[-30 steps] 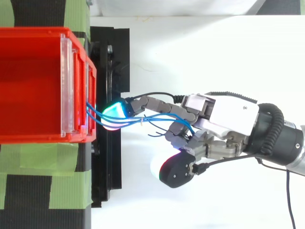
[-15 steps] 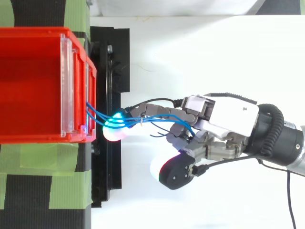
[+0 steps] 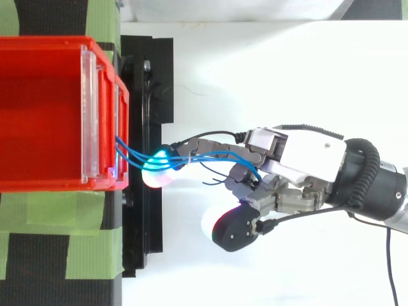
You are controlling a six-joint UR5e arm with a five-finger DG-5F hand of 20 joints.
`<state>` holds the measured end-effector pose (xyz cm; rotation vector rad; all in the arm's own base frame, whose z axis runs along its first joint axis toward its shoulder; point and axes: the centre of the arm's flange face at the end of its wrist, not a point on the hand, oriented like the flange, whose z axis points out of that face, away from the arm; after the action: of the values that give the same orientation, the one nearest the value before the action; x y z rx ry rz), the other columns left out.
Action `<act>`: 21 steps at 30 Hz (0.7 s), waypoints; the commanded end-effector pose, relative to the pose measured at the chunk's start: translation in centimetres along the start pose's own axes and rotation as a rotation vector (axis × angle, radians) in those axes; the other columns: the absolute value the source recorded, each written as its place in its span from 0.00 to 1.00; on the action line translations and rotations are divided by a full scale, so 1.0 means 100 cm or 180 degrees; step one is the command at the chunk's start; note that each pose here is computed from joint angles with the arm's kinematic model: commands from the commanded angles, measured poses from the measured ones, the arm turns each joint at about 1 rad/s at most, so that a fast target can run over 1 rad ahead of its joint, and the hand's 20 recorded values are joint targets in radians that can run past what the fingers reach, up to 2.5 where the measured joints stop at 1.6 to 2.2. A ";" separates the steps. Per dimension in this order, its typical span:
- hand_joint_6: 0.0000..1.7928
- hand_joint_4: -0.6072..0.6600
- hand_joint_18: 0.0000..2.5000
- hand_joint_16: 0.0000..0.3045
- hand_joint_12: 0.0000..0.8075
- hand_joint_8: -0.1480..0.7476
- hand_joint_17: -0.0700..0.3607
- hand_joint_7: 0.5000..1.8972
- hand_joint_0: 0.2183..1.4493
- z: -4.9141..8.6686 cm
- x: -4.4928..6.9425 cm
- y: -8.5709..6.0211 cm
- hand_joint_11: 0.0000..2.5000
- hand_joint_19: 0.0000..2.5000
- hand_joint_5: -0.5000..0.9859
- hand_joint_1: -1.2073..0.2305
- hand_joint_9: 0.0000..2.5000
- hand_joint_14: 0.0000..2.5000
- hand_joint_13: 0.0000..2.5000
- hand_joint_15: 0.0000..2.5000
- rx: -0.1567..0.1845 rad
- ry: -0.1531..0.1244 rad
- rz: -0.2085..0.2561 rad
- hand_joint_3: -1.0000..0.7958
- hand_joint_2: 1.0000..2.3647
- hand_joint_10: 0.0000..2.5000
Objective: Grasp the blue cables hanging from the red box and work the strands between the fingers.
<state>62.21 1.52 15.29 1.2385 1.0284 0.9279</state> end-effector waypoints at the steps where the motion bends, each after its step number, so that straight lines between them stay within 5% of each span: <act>1: 0.01 0.82 1.00 0.98 0.89 0.75 0.68 0.18 0.36 -0.002 -0.001 -0.002 1.00 0.32 0.37 0.53 0.75 1.00 0.84 0.70 0.0061 0.0007 -0.0044 0.00 0.00 1.00; 21: 0.00 0.82 1.00 0.95 0.88 0.74 0.67 0.17 0.35 -0.007 -0.003 -0.007 1.00 0.31 0.35 0.54 0.75 1.00 0.84 0.70 0.0198 0.0025 -0.0145 0.00 0.00 1.00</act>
<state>61.50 1.27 14.68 1.2589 1.0923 0.8724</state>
